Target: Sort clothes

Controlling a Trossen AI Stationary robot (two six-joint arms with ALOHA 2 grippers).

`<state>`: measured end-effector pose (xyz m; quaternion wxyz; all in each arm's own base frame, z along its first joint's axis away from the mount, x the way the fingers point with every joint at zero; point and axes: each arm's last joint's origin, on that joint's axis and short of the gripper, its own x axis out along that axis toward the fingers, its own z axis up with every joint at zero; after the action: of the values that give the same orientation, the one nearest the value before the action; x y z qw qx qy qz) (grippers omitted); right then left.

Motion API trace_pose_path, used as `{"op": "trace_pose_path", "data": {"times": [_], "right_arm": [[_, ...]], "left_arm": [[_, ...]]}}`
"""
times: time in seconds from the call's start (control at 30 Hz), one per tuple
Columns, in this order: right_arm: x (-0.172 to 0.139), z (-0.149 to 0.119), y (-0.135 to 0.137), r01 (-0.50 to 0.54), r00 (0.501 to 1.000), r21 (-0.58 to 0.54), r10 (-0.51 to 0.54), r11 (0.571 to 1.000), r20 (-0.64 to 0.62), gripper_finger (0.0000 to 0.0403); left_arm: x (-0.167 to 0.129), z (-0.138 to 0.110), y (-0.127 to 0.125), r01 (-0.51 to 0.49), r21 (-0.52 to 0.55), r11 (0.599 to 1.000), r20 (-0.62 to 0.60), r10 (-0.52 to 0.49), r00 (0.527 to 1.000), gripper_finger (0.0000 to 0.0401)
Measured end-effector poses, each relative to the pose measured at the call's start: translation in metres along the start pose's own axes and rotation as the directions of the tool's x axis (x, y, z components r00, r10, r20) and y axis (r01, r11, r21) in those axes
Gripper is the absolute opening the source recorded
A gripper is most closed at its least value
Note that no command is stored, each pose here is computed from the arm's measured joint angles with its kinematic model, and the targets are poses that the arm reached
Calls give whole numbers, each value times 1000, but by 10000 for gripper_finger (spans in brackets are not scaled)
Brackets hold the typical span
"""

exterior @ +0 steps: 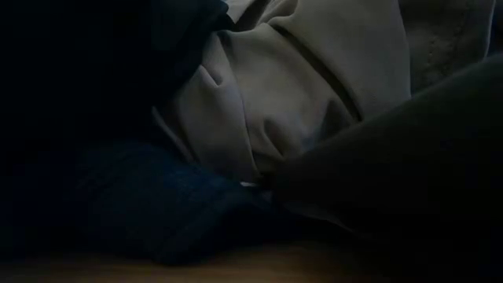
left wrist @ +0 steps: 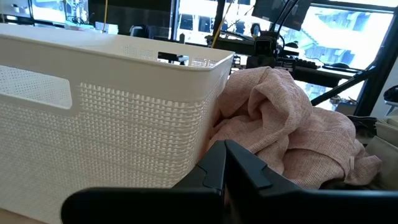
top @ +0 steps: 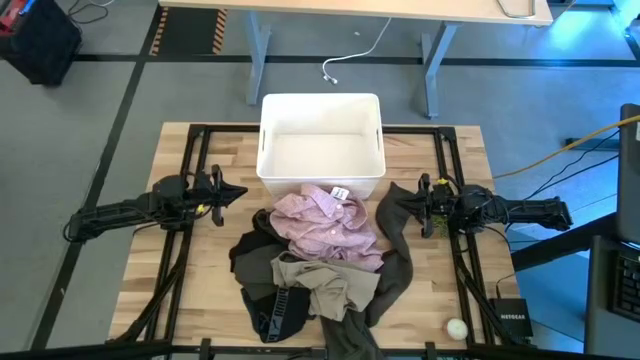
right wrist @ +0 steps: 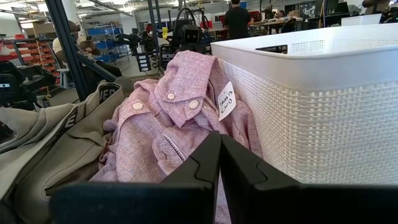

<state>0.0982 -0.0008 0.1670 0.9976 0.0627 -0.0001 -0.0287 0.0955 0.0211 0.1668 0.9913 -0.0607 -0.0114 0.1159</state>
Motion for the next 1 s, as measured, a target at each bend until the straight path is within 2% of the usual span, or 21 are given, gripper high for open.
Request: {"op": "trace_pose_path", "data": {"times": [0.57, 0.7, 0.77, 0.83, 1.0], "right_arm": [[0, 0, 0, 0, 1000, 0, 0, 1000, 0, 26], [0, 0, 0, -1, 1000, -1, 1, 1000, 1, 26], [0, 0, 0, 0, 1000, -16, 0, 1000, 0, 26], [0, 0, 0, 0, 1000, -25, 0, 1000, 1, 26], [0, 0, 0, 0, 1000, -26, 0, 1000, 1, 26]], "left_arm": [[0, 0, 0, 0, 6, 1000, 0, 0, 1000, 0], [0, 1, 0, -5, 155, 988, 16, 3, 1000, 0], [0, 8, -1, -9, 176, 984, 84, -5, 996, 0], [-2, 17, -2, -11, 153, 988, 181, -17, 983, 0], [-9, 41, -5, 29, 45, 999, 423, -45, 905, 0]]}}
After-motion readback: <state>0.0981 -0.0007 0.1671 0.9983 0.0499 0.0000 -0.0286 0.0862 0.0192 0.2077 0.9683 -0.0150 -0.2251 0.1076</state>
